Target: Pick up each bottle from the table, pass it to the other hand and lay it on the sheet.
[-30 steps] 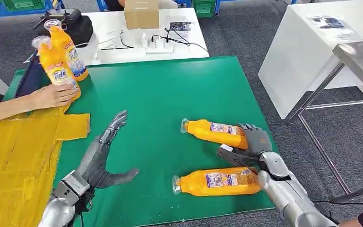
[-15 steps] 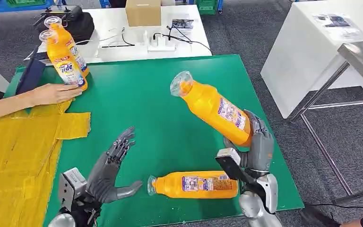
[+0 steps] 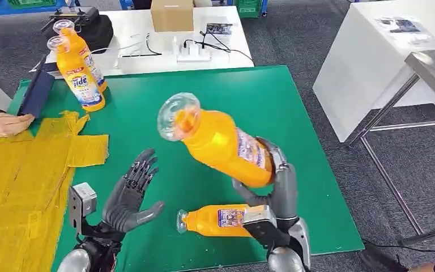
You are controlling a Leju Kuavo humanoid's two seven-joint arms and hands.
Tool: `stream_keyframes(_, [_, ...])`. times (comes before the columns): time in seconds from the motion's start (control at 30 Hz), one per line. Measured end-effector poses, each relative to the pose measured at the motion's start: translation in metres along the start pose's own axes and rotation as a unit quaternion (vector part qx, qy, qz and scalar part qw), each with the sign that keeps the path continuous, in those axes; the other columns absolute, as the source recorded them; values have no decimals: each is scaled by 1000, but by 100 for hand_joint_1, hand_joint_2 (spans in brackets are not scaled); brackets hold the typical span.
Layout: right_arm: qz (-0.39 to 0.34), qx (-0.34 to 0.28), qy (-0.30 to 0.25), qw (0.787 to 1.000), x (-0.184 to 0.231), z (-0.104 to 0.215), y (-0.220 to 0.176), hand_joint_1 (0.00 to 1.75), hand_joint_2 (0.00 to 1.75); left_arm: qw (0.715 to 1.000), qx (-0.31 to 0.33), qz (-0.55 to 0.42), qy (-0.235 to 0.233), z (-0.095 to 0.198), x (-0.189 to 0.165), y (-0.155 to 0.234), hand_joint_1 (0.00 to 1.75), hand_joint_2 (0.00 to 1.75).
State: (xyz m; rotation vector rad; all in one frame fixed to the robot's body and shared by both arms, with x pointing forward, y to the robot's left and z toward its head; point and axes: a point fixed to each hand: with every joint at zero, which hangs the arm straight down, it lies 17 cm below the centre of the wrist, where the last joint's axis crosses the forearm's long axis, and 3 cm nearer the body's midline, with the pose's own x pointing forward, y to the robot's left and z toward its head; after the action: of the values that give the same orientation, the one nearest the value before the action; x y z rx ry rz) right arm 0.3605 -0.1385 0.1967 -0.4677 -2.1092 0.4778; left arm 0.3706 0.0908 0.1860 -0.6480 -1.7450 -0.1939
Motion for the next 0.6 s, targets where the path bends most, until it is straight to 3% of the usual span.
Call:
stream_keyframes(0.23, [-63, 137, 16, 988, 3, 23, 94, 175, 175, 1000, -10, 22, -19, -13, 12, -5, 0, 175])
stream_keyframes(0.6, [-96, 201, 34, 974, 1, 39, 140, 175, 175, 999, -21, 29, -37, -14, 18, -15, 0, 175])
